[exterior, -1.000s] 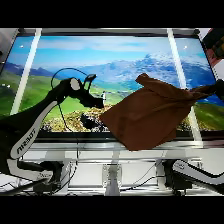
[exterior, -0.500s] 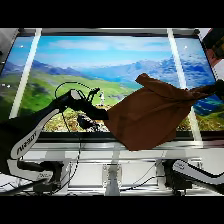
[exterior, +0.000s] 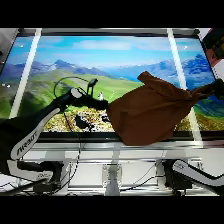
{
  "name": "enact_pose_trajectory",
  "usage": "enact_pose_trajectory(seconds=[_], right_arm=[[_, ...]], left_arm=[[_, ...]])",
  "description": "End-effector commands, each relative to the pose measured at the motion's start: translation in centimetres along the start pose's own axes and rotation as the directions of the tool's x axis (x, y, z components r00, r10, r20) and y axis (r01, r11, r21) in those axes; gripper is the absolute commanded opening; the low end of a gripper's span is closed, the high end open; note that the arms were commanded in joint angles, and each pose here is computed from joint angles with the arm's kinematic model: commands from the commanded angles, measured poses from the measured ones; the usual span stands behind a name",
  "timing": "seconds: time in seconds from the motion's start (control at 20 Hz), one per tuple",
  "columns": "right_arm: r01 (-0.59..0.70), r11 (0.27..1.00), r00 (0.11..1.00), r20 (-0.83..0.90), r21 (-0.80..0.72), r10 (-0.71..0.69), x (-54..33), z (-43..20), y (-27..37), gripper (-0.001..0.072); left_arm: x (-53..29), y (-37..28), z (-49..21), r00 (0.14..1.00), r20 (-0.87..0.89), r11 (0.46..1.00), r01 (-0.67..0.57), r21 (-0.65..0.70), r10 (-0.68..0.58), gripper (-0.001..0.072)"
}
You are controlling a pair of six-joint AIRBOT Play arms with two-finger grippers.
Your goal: Fold the clothes and pants, and hang the long-sleeved shirts on hangers.
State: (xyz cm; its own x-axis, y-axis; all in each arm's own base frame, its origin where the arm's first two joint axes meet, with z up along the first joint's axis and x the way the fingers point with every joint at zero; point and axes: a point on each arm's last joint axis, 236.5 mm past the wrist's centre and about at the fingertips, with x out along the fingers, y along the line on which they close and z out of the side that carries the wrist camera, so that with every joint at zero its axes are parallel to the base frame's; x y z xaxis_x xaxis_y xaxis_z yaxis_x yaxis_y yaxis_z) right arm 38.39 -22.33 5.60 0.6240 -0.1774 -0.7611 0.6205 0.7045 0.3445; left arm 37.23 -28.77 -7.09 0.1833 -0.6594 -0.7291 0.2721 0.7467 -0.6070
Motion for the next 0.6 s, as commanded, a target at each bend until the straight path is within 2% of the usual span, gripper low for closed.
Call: enact_pose_trajectory(seconds=[0.0,0.15,0.3,0.55], right_arm=[[-0.092,0.995,0.995,0.036,-0.023,0.093,-2.1,0.7,2.7,0.0017],[-0.155,0.987,0.985,0.071,-0.033,0.157,-5.0,1.1,4.8,0.0017],[-0.202,0.964,0.967,0.118,-0.172,0.224,-9.0,1.4,7.0,0.0017],[-0.214,0.917,0.929,0.221,-0.337,0.298,-17.1,0.9,9.8,0.0017]], left_arm=[[-4.7,0.5,7.8,0.977,0.215,1.0,-0.009,-0.004,0.01,0.0014],[-12.4,-0.9,14.3,0.914,0.406,0.999,-0.013,0.04,-0.004,0.0014],[-20.4,-4.4,17.7,0.831,0.554,0.991,-0.037,0.131,-0.042,0.0013],[-31.1,-9.9,18.0,0.681,0.729,0.932,-0.223,0.286,-0.061,0.0013]])
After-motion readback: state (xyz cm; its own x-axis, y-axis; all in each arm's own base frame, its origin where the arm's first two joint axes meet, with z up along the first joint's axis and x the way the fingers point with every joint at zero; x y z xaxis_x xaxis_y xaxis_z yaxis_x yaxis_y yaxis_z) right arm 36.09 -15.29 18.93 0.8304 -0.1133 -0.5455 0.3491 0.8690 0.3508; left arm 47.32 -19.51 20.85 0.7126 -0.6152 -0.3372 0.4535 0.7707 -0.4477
